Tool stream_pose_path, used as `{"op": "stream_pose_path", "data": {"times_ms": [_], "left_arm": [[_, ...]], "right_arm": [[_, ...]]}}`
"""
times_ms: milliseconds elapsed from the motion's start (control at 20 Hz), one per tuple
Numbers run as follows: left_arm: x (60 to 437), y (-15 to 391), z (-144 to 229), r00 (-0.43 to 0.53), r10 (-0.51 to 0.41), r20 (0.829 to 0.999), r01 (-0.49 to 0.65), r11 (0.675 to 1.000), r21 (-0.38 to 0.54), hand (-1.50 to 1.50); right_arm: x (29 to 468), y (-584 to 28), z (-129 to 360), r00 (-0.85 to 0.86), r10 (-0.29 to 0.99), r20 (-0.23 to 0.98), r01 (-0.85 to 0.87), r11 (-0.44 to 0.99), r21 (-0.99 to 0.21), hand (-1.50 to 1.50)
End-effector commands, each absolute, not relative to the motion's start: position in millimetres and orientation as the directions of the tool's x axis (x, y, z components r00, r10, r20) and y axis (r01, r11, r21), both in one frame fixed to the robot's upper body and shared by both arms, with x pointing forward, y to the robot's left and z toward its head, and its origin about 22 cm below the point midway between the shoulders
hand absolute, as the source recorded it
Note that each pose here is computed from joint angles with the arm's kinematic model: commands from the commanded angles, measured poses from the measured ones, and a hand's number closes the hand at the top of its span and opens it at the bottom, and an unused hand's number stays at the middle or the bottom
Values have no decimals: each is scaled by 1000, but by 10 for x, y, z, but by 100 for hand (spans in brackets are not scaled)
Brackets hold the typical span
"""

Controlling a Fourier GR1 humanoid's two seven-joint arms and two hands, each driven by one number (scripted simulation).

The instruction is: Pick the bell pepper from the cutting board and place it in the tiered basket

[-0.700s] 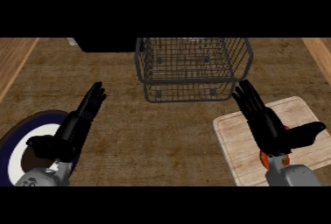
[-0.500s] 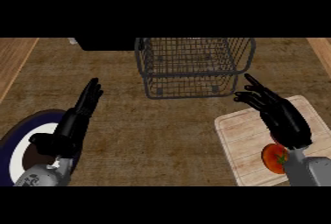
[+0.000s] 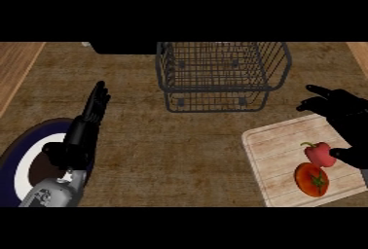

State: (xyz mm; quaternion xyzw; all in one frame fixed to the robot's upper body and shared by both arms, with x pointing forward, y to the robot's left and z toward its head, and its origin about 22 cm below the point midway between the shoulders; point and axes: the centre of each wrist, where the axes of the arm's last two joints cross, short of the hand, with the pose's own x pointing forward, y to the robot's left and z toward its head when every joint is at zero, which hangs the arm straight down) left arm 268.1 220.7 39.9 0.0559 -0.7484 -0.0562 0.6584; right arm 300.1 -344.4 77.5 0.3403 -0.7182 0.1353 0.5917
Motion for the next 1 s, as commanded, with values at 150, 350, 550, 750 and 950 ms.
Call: {"op": "stream_pose_path", "data": {"times_ms": [150, 350, 550, 750, 950], "left_arm": [[2698, 2166, 321, -112, -171, 979, -52, 985, 166, 0], [2687, 2127, 311, -101, -176, 979, -53, 984, 171, 0], [2743, 2125, 316, -98, -174, 980, -74, 983, 167, 0], [2730, 2170, 306, -83, -186, 979, -84, 980, 179, 0], [2724, 2073, 269, -97, -188, 977, -69, 981, 182, 0]], "right_arm": [[2887, -4501, 1213, -159, -337, 928, -848, 528, 46, -150], [2866, -4702, 2127, -340, -77, 937, -818, 516, -254, -150], [2746, -4414, 2939, -522, 180, 834, -748, 374, -549, -150], [2490, -4007, 3407, -684, 339, 646, -610, 221, -761, -150], [2249, -3722, 3553, -763, 440, 473, -480, 105, -871, -150]]}}
